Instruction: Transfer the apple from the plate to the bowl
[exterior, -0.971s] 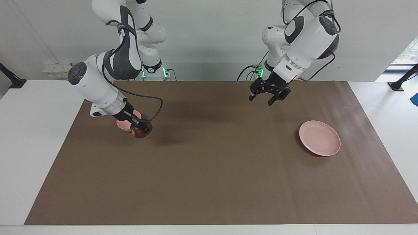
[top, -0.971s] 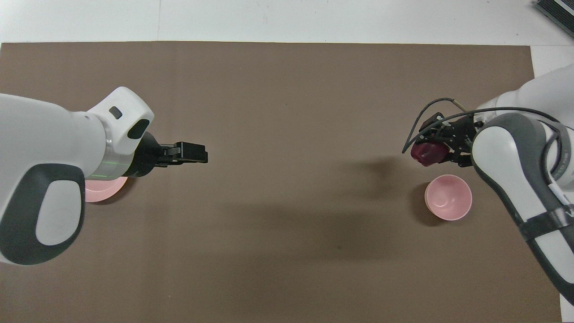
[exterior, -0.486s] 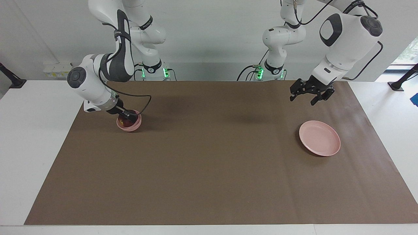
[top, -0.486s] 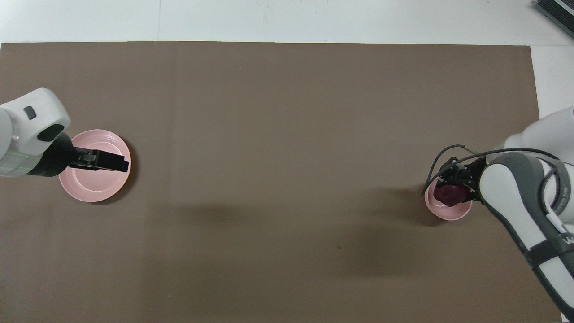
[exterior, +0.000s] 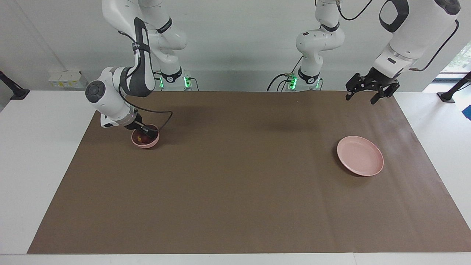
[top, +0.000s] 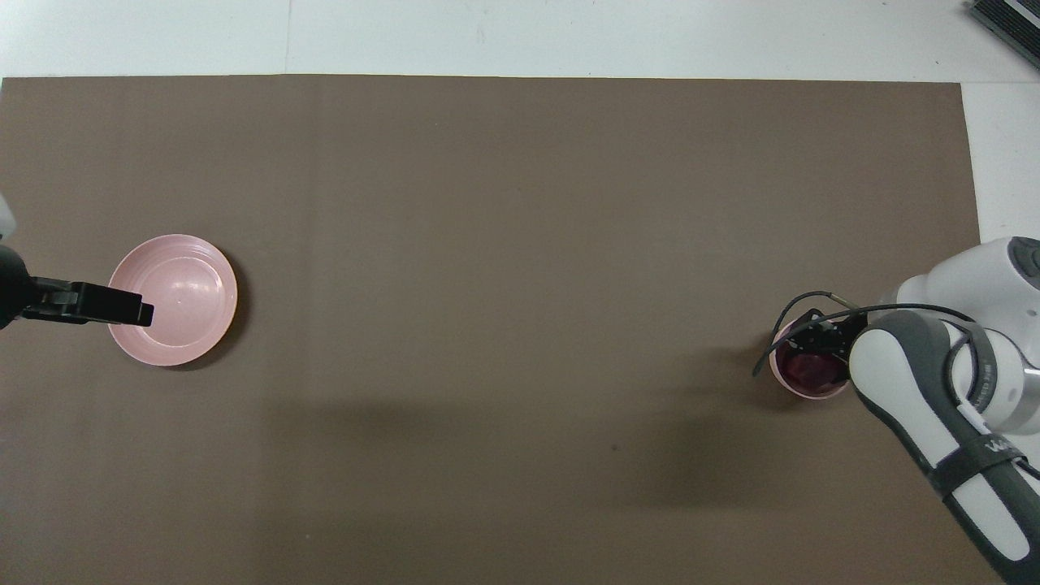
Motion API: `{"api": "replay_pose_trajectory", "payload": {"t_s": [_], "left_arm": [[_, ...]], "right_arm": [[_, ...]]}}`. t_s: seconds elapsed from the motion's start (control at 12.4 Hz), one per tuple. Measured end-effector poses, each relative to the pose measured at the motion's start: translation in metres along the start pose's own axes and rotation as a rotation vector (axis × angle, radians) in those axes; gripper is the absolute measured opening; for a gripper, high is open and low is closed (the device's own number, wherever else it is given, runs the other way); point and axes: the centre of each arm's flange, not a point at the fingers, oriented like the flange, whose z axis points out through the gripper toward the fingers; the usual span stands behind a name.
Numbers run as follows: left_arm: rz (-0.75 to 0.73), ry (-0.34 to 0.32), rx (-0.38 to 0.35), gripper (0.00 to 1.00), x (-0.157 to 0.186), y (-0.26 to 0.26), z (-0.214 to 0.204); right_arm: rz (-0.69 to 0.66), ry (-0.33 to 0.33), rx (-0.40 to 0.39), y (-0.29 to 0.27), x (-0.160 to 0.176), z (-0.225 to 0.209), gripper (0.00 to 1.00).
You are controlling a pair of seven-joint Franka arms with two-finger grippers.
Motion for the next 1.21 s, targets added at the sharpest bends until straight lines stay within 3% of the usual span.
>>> {"api": "replay_pose_trajectory", "payload": {"t_s": [0.16, 0.32, 0.81, 1.05, 1.21], "left_arm": [[-0.032, 0.0, 0.029, 1.0, -0.008, 0.003, -0.033], [-0.054, 0.01, 0.046, 1.0, -0.013, 0.005, -0.052], [-0.073, 0.008, 0.044, 1.0, -0.013, -0.002, -0.051], [-0.073, 0.008, 0.044, 1.0, -0.013, -0.003, -0.051], [-0.074, 0.008, 0.044, 1.0, -0.013, -0.003, -0.051]], "right_arm": [[-0.034, 0.032, 0.006, -0.004, 0.005, -0.015, 1.0], [-0.085, 0.066, 0.018, -0.009, 0.011, -0.036, 1.0], [-0.269, 0.197, 0.043, -0.023, 0.024, -0.129, 1.0], [-0.385, 0.262, -0.004, -0.027, 0.013, -0.194, 1.0], [-0.45, 0.259, -0.017, -0.031, 0.003, -0.22, 1.0]]}}
